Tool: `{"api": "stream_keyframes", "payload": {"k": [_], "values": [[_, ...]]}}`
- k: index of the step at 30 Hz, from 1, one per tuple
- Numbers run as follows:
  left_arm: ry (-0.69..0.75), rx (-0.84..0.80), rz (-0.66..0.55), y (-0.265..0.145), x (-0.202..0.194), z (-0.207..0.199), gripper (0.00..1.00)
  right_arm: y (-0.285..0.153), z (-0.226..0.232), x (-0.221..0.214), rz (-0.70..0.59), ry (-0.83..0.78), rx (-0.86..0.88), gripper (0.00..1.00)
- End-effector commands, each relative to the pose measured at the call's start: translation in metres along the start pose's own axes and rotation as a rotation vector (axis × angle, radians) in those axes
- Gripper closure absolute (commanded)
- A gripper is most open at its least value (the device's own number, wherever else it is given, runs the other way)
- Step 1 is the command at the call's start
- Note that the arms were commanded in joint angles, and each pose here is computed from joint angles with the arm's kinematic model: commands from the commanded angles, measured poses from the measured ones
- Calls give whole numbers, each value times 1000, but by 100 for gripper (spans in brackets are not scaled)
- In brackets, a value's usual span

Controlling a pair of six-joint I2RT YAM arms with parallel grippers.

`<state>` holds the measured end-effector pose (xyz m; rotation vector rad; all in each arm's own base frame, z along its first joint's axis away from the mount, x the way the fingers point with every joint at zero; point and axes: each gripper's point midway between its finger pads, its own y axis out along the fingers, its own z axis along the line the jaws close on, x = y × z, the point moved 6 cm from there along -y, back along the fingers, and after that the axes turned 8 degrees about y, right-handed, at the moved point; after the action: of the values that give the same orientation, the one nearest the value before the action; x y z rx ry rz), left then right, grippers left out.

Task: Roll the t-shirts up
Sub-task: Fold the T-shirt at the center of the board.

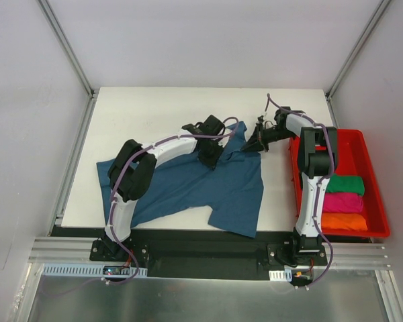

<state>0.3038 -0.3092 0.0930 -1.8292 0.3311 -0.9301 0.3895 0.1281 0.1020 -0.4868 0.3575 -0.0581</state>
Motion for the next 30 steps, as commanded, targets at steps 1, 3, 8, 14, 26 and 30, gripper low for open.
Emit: {"api": "stream_keyframes", "payload": {"k": [1, 3, 8, 14, 26, 30], "values": [[124, -58, 35, -35, 13, -4, 100, -16, 3, -18, -1, -7, -14, 99], [142, -69, 46, -41, 13, -4, 100, -17, 2, -20, 0, -13, -19, 99], [208, -140, 97, -55, 9, -11, 100, -22, 0, -31, 0, -27, -60, 99], [281, -286, 312, -52, -20, -17, 100, -24, -5, -42, 7, -34, -94, 99], [272, -266, 370, -48, -26, -10, 94, -22, -19, -61, 40, -42, -180, 99], [115, -235, 290, -57, -32, -16, 77, -21, -16, -59, 39, -56, -180, 99]]}}
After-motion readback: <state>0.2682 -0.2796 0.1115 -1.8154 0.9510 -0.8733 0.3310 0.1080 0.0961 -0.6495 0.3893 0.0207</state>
